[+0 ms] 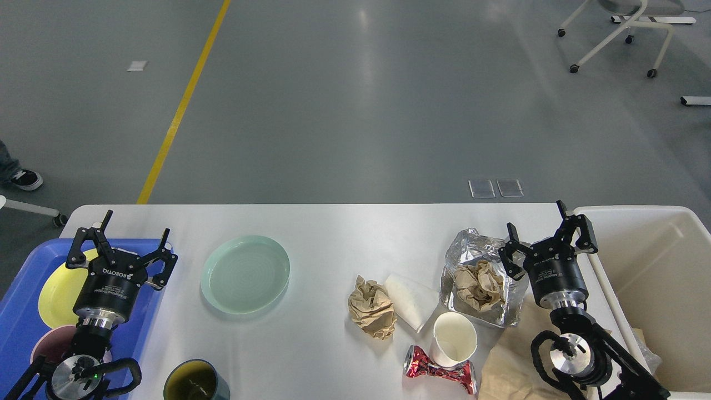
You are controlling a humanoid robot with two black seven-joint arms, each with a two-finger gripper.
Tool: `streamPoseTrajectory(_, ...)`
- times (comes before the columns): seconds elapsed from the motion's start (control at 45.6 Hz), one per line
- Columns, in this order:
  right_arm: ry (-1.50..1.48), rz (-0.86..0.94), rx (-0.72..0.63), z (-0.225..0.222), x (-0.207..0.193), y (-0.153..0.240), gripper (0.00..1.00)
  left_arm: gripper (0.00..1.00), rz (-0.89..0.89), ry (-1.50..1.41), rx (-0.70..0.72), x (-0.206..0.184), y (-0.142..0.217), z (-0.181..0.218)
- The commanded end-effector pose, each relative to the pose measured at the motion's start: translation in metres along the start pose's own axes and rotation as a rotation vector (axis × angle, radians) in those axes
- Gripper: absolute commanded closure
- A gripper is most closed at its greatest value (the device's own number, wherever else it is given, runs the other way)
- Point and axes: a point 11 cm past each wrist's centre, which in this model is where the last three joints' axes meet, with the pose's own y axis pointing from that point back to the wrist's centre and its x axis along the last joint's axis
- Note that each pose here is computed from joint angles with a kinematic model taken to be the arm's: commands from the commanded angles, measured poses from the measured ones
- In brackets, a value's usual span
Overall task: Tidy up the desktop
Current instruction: 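Lower the pink mug onto the blue tray and open the left gripper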
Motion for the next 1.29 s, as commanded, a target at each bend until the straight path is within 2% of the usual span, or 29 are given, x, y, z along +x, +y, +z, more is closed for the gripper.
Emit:
streamPoseTrajectory(0.0, -0.001, 0.000, 0.000, 0.000, 0.000, 0.000, 0.00, 0.03, 0.021, 0.006, -0.003, 0.004, 0.004, -0.001)
streamPoseTrajectory(0.57, 0.001, 0.000, 0.000, 0.000, 0.000, 0.000, 0.00, 0.03, 0.032, -0.008, -0.006, 0.002, -0.005, 0.007)
streamPoseTrajectory(0.898, 0.001, 0.000, 0.000, 0.000, 0.000, 0.000, 0.00, 0.03, 0.020, -0.089, 0.021, 0.002, -0.009, 0.030)
streamPoseTrajectory(1.074, 0.001, 0.000, 0.000, 0.000, 0.000, 0.000, 0.00, 0.03, -0.005, -0.279, 0.115, -0.004, -0.022, 0.065)
streamPoseTrajectory(1.205, 0.001, 0.000, 0.000, 0.000, 0.000, 0.000, 0.00, 0.03, -0.018, -0.493, 0.248, -0.011, -0.034, 0.094)
streamPoseTrajectory(1.271, -0.001, 0.000, 0.000, 0.000, 0.000, 0.000, 0.00, 0.03, -0.031, -0.627, 0.363, -0.015, -0.037, 0.105)
